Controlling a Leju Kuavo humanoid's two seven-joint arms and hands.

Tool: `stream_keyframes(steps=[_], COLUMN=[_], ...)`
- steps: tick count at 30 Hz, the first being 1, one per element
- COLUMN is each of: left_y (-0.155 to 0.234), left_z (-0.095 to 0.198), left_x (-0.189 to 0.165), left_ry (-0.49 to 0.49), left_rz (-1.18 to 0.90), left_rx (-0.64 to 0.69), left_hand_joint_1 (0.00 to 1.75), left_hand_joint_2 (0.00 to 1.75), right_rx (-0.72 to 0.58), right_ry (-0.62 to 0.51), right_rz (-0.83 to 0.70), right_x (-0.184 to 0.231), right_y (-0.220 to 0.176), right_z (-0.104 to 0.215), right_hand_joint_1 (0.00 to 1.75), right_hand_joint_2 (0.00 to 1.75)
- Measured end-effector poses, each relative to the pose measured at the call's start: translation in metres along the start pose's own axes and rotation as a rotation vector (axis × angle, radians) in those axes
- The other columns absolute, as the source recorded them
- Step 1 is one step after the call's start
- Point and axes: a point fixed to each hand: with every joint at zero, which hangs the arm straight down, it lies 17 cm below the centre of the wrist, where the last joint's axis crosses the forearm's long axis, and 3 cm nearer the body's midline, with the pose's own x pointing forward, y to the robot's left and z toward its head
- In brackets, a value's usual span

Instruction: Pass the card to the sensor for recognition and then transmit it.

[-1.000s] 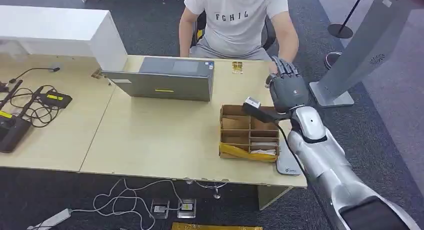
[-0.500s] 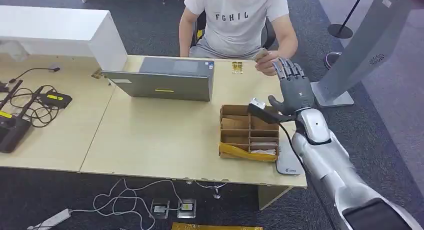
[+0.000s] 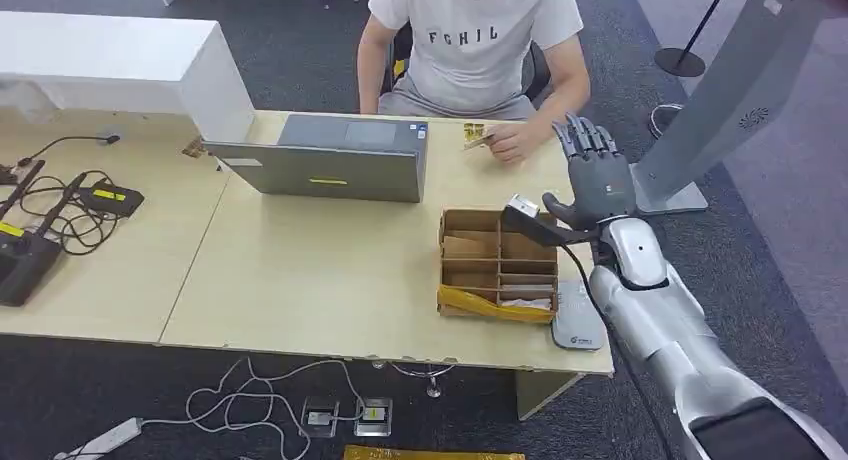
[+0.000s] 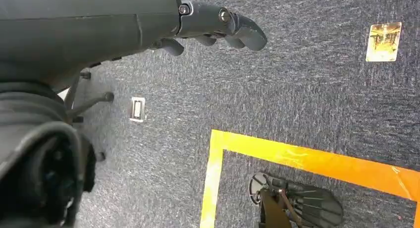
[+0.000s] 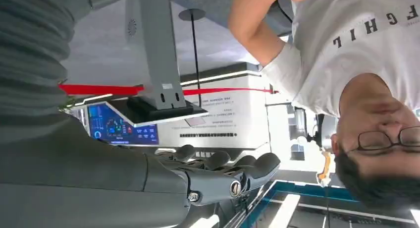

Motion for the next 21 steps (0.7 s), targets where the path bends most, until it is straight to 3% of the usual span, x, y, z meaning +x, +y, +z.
stream_keyframes(steps=[11, 16, 21], left_y=[0.001, 0.003, 0.008], left_z=[0.000, -0.001, -0.002], left_x=[-0.001, -0.006, -0.009], left_ry=[0.003, 0.010, 0.018], left_rz=[0.000, -0.005, 0.005], left_rx=[0.006, 0.002, 0.011], left_hand_joint_1=[0.00, 0.00, 0.00], left_hand_joint_2=[0.00, 0.00, 0.00], right_rx=[-0.022, -0.109, -0.069], right_ry=[0.049, 0.148, 0.238], right_rz=[0.001, 0.142, 0.234], right_x=[-0.036, -0.156, -0.244], right_y=[-0.013, -0.052, -0.059], right_z=[0.000, 0.014, 0.056], right_hand_joint_1=[0.00, 0.00, 0.00], right_hand_joint_2=[1.75, 1.75, 1.75])
